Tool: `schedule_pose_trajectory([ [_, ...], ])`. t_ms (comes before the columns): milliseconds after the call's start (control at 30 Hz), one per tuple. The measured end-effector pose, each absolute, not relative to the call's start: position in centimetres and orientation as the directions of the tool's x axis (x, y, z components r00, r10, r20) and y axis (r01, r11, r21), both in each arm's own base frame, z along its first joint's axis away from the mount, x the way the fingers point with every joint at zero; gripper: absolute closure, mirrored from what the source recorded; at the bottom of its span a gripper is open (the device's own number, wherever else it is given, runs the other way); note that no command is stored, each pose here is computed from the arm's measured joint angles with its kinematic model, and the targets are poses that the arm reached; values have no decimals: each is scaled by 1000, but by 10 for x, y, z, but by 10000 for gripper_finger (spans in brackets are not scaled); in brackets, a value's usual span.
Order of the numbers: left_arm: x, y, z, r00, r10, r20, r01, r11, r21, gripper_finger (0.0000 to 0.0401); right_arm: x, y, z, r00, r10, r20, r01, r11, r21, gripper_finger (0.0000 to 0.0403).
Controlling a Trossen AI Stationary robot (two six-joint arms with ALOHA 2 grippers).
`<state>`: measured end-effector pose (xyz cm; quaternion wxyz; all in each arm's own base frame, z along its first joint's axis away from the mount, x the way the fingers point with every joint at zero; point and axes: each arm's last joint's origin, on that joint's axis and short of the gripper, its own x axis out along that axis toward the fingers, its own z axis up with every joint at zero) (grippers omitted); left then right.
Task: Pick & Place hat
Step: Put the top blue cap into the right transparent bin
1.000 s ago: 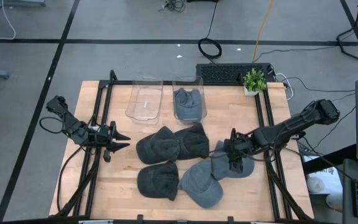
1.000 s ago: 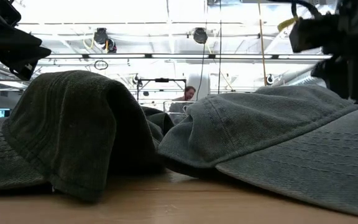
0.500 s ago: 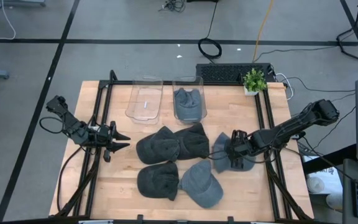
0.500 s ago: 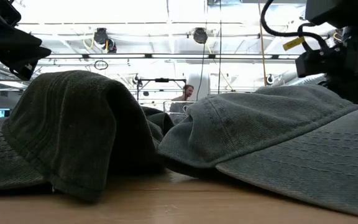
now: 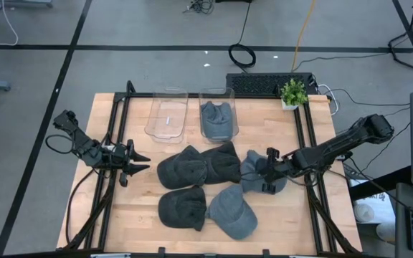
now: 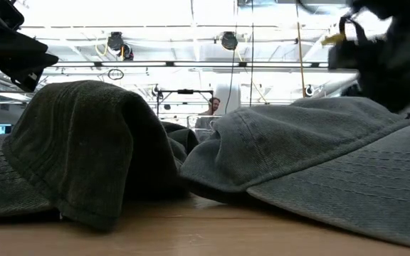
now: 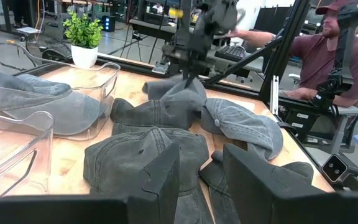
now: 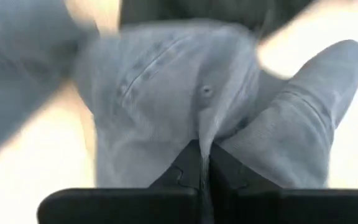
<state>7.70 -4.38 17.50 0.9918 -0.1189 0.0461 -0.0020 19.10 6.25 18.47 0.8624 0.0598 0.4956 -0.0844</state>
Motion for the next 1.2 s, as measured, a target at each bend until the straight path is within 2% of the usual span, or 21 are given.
schedule_pose_trajectory([
  [233,77,-44,175,996,-15,-91,-7,972,-236,269,181,54,245,735,-189,-651,252,968,4,402],
  [400,77,-44,175,996,-14,-91,-8,972,-236,270,181,46,270,848,-397,-352,412,910,-35,403],
  [500,77,-44,175,996,-15,-91,-7,972,-236,270,189,44,274,907,-372,-198,392,917,72,403],
  [600,77,-44,175,996,-14,-91,-8,972,-236,269,197,39,277,966,-257,-28,259,959,115,403],
  [667,77,-44,175,996,-15,-91,-7,972,-236,270,203,32,276,957,-282,67,272,954,126,403],
  [833,77,-44,175,996,-15,-91,-7,972,-236,269,222,8,275,796,-568,207,542,822,172,403],
  [1000,77,-44,175,996,-15,-91,-7,972,-236,269,247,-9,258,719,-621,311,568,783,253,403],
  [1200,77,-44,175,996,-15,-91,-7,972,-236,270,284,-31,236,657,-675,336,617,737,276,403],
])
